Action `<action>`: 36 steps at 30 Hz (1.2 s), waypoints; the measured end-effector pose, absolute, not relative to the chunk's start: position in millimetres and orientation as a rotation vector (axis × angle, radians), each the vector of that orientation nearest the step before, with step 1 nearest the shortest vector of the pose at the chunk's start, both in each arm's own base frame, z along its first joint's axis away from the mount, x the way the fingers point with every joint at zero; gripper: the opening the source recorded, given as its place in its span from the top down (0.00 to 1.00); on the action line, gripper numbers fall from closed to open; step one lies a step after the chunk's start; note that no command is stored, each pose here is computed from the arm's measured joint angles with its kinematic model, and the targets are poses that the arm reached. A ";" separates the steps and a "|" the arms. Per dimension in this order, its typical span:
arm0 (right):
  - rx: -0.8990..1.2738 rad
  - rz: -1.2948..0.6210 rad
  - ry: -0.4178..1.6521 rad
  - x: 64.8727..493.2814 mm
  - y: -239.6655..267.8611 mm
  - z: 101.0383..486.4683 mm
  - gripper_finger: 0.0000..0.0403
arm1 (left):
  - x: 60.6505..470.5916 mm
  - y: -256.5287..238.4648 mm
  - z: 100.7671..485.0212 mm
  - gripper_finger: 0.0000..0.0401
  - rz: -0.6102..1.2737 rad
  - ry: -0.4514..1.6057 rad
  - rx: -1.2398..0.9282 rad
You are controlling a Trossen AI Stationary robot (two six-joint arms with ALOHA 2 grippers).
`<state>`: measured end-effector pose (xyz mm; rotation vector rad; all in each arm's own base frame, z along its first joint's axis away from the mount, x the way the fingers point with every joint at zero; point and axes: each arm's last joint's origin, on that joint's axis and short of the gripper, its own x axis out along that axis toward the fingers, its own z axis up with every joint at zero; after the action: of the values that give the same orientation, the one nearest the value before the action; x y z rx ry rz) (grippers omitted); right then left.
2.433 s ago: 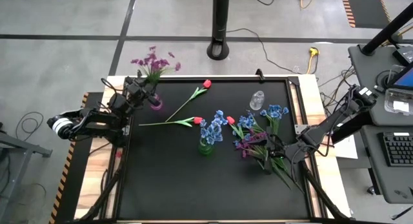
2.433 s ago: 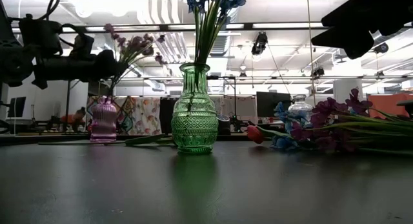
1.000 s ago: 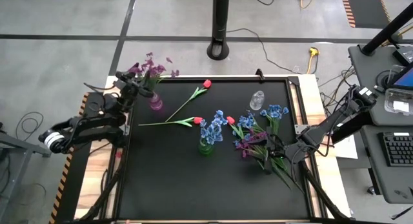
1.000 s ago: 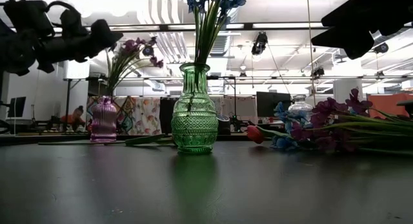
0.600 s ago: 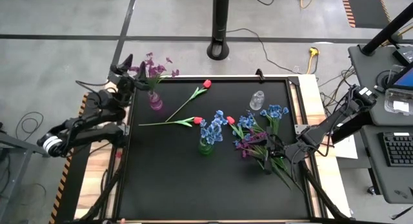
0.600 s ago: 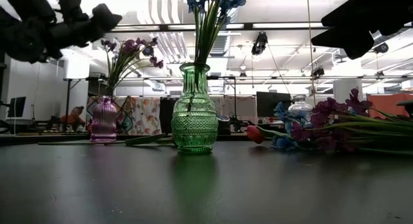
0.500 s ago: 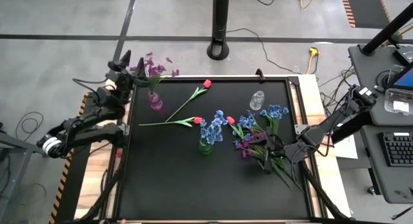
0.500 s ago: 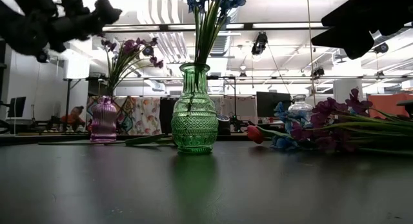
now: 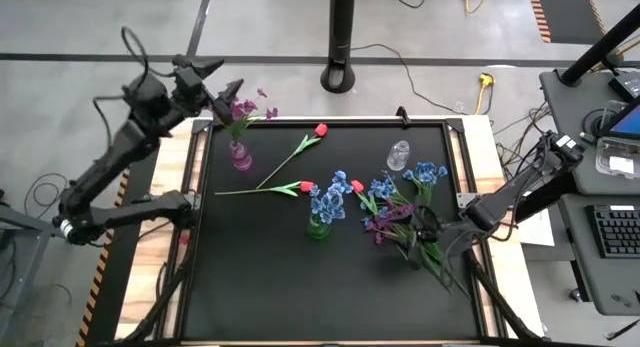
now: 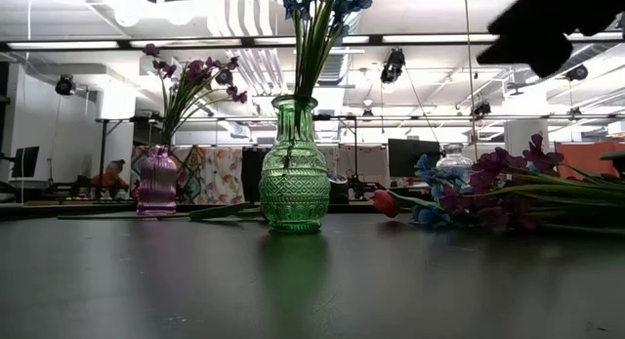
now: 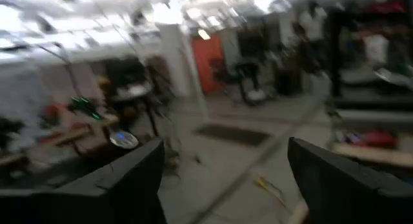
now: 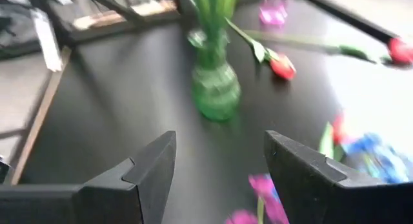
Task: Sort flowers into vase by color
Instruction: Put the bottom left red flower into the transparent crystal vase
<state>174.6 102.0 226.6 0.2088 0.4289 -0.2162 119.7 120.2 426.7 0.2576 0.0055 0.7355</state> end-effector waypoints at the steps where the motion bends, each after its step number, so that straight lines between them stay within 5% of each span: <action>1: 0.221 -0.241 0.467 173.4 101.1 227.8 0.44 | 119.4 115.4 433.4 0.23 0.713 0.036 0.240; 13: 0.420 -0.261 0.863 173.1 109.5 240.8 0.44 | 111.2 50.1 497.0 0.24 0.435 -0.065 -0.017; 19: 0.437 -0.280 1.066 181.5 120.1 241.1 0.44 | 144.8 33.5 480.6 0.26 0.321 0.037 -0.118; 28: 0.349 -0.392 1.412 183.6 131.3 231.7 0.44 | 175.0 -0.5 451.2 0.28 0.435 0.310 -0.149; 36: 0.367 -0.433 1.466 168.3 139.0 229.9 0.44 | 181.2 -35.9 433.1 0.28 0.368 0.425 -0.217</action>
<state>168.3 139.0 229.9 0.3665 1.4664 -0.4333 181.2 -35.9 433.1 -0.2175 0.4250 0.3677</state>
